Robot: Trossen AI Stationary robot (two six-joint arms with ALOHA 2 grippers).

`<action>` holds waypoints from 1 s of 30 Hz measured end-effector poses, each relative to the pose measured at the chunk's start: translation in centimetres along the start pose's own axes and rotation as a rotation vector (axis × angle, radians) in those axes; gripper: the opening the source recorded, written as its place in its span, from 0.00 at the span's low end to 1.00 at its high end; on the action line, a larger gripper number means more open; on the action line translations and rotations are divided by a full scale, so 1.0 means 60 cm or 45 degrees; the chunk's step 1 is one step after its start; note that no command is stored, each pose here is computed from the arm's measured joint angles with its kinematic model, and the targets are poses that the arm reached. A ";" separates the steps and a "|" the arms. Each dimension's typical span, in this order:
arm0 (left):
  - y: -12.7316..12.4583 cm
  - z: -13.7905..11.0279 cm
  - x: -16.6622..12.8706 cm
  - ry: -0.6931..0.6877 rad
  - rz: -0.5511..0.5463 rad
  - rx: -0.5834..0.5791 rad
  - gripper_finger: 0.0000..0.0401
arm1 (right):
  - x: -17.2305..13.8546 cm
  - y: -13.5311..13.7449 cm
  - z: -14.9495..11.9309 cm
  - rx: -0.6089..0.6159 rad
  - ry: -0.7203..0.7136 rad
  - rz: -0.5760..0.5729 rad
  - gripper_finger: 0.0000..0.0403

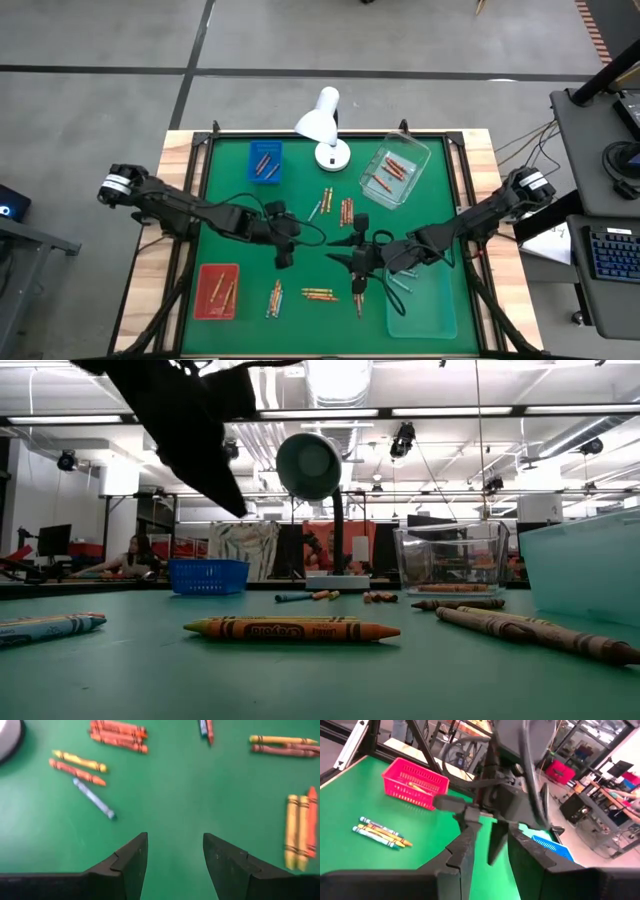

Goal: Sort crayons
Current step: Put the yellow crayon into the red bin

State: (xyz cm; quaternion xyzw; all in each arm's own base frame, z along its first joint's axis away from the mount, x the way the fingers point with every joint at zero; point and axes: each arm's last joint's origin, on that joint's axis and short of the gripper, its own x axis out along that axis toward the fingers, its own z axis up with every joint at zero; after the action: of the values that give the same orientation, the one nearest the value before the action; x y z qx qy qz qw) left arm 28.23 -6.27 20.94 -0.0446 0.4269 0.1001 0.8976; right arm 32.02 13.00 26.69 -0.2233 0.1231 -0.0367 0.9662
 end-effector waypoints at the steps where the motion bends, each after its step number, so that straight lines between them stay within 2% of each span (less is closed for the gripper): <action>1: -0.003 0.001 -0.006 0.029 -0.002 -0.020 0.43 | 0.000 0.000 0.000 -0.007 -0.001 0.000 0.27; 5: -0.015 0.003 -0.024 0.137 -0.029 -0.180 0.43 | -0.001 0.000 0.000 -0.035 0.000 0.000 0.27; 9: -0.026 0.001 -0.032 0.182 -0.047 -0.416 0.43 | -0.004 -0.001 -0.002 -0.057 0.033 0.012 0.27; 14: -0.050 -0.010 -0.041 0.223 -0.097 -0.612 0.43 | -0.015 -0.007 -0.007 -0.053 0.108 0.037 0.27; 22: -0.099 -0.034 -0.062 0.267 -0.165 -0.846 0.43 | -0.032 -0.014 -0.011 0.040 0.193 0.059 0.27; 26: -0.122 -0.033 -0.066 0.206 -0.246 -0.961 0.43 | -0.032 -0.012 -0.011 0.046 0.195 0.062 0.27; 30: -0.141 -0.030 -0.065 0.169 -0.333 -1.008 0.43 | -0.032 -0.007 -0.013 0.073 0.207 0.072 0.27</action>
State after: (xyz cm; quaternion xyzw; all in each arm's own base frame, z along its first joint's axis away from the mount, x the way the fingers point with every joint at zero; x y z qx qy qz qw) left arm 26.30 -15.37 22.79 -0.4463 0.4032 0.1384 0.7868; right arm 29.95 12.52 26.62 -0.1883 0.2064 -0.0308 0.9597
